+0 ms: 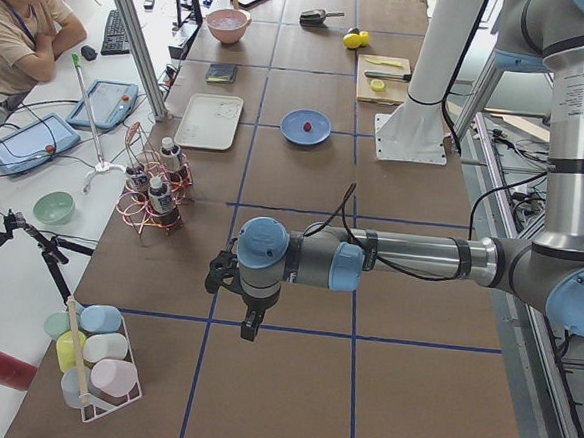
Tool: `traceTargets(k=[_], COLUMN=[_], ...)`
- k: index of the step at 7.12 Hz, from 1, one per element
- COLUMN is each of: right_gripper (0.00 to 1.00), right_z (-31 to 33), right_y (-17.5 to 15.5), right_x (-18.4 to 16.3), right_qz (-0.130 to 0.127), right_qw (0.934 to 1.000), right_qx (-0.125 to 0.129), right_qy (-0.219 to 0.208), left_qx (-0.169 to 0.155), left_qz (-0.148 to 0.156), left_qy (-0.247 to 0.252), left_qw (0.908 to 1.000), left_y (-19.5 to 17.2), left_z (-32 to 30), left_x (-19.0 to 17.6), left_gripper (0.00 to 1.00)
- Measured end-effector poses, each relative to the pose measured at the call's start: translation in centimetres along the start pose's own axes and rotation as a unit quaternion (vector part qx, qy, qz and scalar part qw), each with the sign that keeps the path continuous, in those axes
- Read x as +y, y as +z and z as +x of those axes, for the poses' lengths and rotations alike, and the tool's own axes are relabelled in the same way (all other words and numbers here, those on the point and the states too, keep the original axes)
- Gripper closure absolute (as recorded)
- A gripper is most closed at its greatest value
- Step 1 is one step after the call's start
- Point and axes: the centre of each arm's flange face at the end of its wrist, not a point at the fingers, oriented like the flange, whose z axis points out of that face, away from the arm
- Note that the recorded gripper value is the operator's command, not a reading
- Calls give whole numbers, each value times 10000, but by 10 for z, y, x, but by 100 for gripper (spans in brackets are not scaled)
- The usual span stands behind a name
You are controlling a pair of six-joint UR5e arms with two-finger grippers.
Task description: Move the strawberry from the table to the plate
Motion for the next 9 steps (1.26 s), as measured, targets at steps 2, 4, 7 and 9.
traceTargets(k=[2,4,7,9], right_gripper=[0,0,0,0], right_z=[2,2,2,2], right_y=[3,4,4,4], right_x=[7,10,12,13], right_qz=[113,156,162,163], right_qw=[9998,9996,9996,9996], right_qx=[29,48,18,19], right_qy=[-158,-211,-209,-212], left_qx=[2,0,-5,-6], left_qz=[12,21,35,44], left_qy=[20,30,46,55], left_qw=[10000,10000,10000,10000], left_y=[0,0,-1,-1], left_z=[0,1,1,1], left_x=[0,0,-1,-2], left_gripper=[0,0,0,0])
